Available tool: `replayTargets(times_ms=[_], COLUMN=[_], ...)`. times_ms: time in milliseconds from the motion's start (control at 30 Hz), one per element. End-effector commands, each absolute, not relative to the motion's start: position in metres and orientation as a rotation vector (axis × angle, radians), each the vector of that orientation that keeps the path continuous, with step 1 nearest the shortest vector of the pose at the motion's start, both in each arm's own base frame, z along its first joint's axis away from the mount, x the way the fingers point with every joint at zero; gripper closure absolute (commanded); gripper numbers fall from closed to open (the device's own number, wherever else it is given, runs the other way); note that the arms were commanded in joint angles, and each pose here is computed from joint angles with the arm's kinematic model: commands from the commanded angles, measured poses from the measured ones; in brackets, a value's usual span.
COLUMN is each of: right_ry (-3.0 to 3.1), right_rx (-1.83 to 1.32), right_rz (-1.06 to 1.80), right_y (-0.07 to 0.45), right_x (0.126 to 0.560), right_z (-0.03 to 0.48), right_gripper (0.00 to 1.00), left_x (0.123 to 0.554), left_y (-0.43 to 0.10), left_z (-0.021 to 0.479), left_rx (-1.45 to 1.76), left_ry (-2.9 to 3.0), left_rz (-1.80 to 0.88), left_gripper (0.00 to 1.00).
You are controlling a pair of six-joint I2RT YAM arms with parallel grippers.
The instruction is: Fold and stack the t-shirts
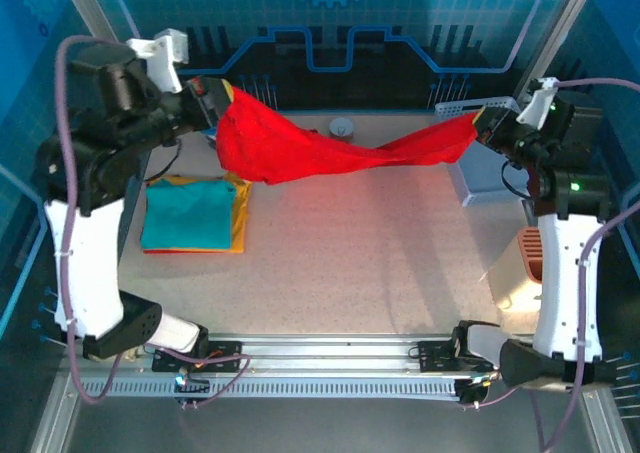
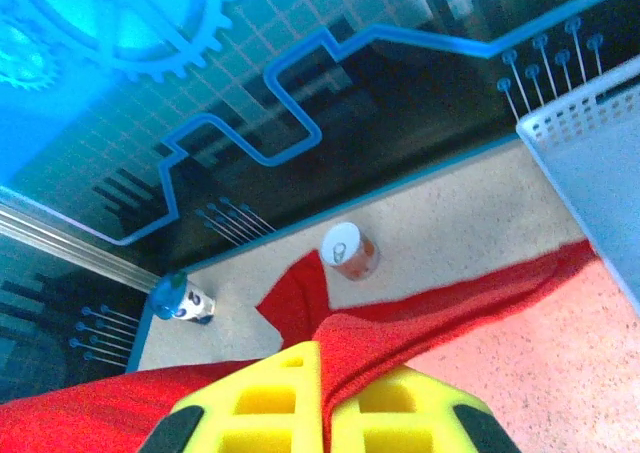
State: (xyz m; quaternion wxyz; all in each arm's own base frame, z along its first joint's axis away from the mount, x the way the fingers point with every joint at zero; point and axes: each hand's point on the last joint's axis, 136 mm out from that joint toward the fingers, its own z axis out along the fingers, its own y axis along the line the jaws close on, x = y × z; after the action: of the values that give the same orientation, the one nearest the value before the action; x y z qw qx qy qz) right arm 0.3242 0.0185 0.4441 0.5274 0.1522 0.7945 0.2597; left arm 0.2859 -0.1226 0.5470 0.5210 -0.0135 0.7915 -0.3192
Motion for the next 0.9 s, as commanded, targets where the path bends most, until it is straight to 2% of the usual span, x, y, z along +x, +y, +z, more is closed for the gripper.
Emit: replayTargets(times_ms=[0,333,467,567,667,767,867], right_ry=[1.785,1.598,1.544,1.489,1.462,1.562,1.717], right_rx=[0.285,0.213,0.197,0.227,0.328,0.403,0.461], right_rz=[0.619,0.593,0.652,0.666,0.653,0.651,0.695], right_y=[0.025,0.038,0.048,0.046,0.032,0.025,0.025], right_x=[0.282,0.189,0.167,0.155,0.159,0.187,0.229], right_z=[0.487,0.542,0.557,0.568,0.565,0.535,0.481], right_gripper=[1.00,1.00,1.00,1.00,1.00,1.00,1.00], left_x=[0.245,0.120,0.098,0.115,0.172,0.232,0.282], left_y=[-0.127,-0.114,-0.106,-0.106,-0.107,-0.117,-0.120], left_z=[0.560,0.634,0.656,0.656,0.630,0.590,0.547], left_rx=[0.102,0.206,0.227,0.229,0.175,0.142,0.084], left_ry=[1.851,1.498,1.389,1.386,1.488,1.603,1.706], left_rz=[-0.809,-0.985,-0.967,-0.918,-0.817,-0.772,-0.731], left_gripper=[1.00,1.00,1.00,1.00,1.00,1.00,1.00])
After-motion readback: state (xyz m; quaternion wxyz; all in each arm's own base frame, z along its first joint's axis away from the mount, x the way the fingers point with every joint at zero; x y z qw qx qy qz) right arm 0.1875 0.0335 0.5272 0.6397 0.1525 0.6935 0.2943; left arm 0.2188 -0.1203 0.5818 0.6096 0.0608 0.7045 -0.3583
